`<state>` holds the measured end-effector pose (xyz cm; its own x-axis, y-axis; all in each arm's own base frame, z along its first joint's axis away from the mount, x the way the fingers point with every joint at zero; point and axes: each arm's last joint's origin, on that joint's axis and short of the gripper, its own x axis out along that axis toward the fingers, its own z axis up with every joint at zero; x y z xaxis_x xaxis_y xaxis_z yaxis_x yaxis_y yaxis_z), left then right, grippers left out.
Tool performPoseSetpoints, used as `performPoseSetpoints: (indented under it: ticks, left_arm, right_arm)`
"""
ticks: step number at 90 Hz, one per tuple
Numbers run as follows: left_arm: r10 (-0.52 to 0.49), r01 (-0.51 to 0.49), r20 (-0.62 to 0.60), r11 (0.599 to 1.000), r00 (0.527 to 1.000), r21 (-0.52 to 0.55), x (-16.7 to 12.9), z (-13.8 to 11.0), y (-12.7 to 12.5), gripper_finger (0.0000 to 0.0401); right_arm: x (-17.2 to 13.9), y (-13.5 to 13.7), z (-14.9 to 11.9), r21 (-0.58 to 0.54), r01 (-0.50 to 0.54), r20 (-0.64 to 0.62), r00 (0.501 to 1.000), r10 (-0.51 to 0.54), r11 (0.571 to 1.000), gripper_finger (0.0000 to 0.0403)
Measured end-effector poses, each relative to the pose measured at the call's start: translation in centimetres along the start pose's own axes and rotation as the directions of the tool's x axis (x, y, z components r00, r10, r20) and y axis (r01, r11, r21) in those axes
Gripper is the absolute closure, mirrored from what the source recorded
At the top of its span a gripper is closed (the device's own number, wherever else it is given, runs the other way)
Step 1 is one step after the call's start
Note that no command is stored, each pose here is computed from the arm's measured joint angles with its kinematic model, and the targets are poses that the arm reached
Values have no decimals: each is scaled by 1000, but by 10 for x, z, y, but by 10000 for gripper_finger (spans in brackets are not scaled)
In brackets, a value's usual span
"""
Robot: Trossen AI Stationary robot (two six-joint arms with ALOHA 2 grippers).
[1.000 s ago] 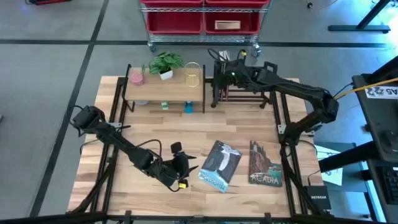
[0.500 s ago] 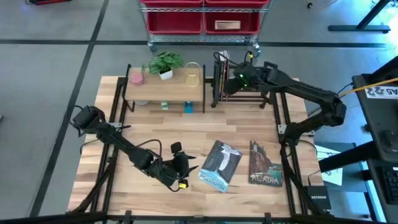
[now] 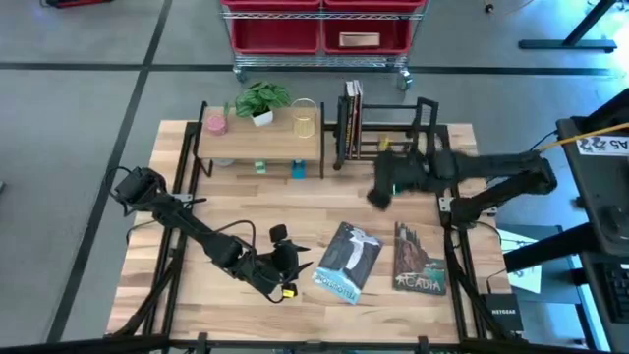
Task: Stock shelves
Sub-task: Put the light blue book on the bookshelf
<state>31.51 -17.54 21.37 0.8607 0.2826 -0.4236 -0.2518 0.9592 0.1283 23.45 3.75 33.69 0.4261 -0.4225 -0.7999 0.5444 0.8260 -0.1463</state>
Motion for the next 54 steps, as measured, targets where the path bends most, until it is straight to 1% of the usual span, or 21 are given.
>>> performPoseSetpoints:
  ticks: [7,15,27,33,40,48,54]
  left_arm:
    - [0,0,1,1000,1000,-1,0,0,0,248]
    - [-1,1,1,1000,1000,-6,0,0,0,248]
    - [-10,10,-3,999,1000,-32,3,0,1,248]
    - [-27,26,-14,999,1000,-41,10,-2,1,248]
    - [-58,56,-21,997,998,-59,22,-4,3,248]
    - [-77,75,-23,995,997,-67,40,-6,9,248]
    - [-58,57,-22,996,998,-66,54,-10,14,248]
  right_arm:
    - [-9,34,-24,-61,-74,8,997,74,995,272]
    - [-13,68,-57,-125,-168,2,986,169,978,272]
    - [-6,110,-113,-238,-290,-27,956,292,927,271]
    - [1,128,-138,-316,-343,-65,938,341,885,271]
    - [11,145,-166,-427,-394,-140,918,371,814,271]
    - [23,160,-188,-536,-385,-183,922,341,752,271]
    - [34,171,-202,-621,-362,-191,930,314,695,271]
